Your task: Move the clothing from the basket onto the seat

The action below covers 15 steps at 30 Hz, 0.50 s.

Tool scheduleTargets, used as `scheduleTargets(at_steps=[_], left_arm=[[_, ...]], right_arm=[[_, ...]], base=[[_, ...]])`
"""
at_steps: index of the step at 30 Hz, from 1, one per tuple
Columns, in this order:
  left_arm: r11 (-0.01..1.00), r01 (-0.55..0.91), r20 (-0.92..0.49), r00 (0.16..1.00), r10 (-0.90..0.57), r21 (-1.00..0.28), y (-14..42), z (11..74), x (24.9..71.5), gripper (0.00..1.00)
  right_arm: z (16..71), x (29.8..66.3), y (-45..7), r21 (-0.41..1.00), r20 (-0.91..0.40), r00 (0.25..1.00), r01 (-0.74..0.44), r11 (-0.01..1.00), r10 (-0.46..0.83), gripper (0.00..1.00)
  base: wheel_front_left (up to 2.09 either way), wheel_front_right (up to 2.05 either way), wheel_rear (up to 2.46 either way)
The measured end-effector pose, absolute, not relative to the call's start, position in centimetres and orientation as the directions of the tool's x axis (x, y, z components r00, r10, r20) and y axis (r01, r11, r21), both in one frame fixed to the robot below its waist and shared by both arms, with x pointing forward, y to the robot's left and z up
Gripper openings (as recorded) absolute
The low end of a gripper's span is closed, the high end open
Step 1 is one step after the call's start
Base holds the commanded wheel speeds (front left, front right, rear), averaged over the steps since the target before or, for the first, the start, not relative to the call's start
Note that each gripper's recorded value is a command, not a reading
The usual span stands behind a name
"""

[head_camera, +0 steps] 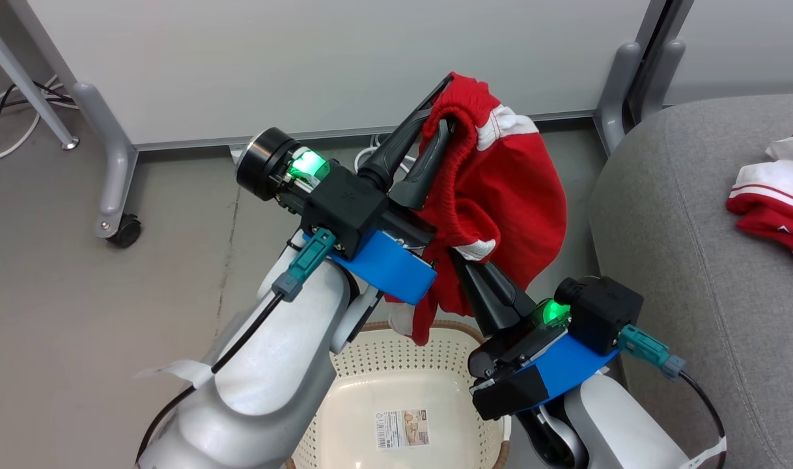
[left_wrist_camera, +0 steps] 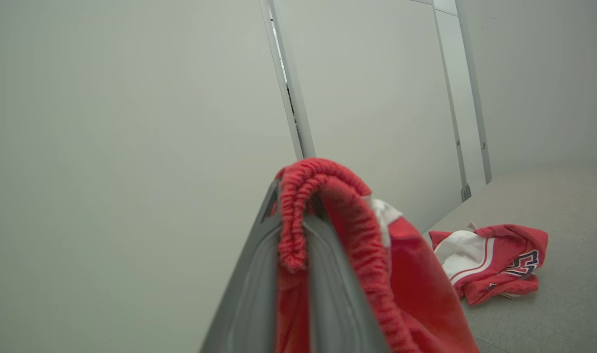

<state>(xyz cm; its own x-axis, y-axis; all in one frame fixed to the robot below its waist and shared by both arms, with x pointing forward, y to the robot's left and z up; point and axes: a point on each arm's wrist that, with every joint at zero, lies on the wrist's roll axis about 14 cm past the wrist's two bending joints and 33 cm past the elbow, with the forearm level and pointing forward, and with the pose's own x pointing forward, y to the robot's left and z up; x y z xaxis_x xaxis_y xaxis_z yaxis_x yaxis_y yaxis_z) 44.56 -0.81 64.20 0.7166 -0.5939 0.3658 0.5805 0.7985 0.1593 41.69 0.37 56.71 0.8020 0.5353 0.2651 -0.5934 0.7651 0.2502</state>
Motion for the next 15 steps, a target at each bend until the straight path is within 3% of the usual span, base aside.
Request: scheduleTargets(at_steps=[1,2,15], left_arm=[[0.799,0.580,0.365,0.717,-0.594,0.159,-0.8,64.2,44.6,0.34],[0.800,0.580,0.362,0.719,-0.593,0.157,-0.8,64.1,44.7,1.00],[0.800,0.578,0.335,0.731,-0.595,0.161,-0.8,63.1,45.0,1.00]], right_arm=[[56.7,41.7,0.3,0.250,0.265,0.802,-0.593,0.766,0.535,0.00],[56.7,41.7,0.3,0.250,0.265,0.803,-0.592,0.766,0.534,0.00],[57.0,41.8,-0.5,0.250,0.274,0.814,-0.575,0.779,0.513,0.00]], base=[[0.00,0.00,0.00],[0.00,0.00,0.00],[0.00,0.00,0.00]])
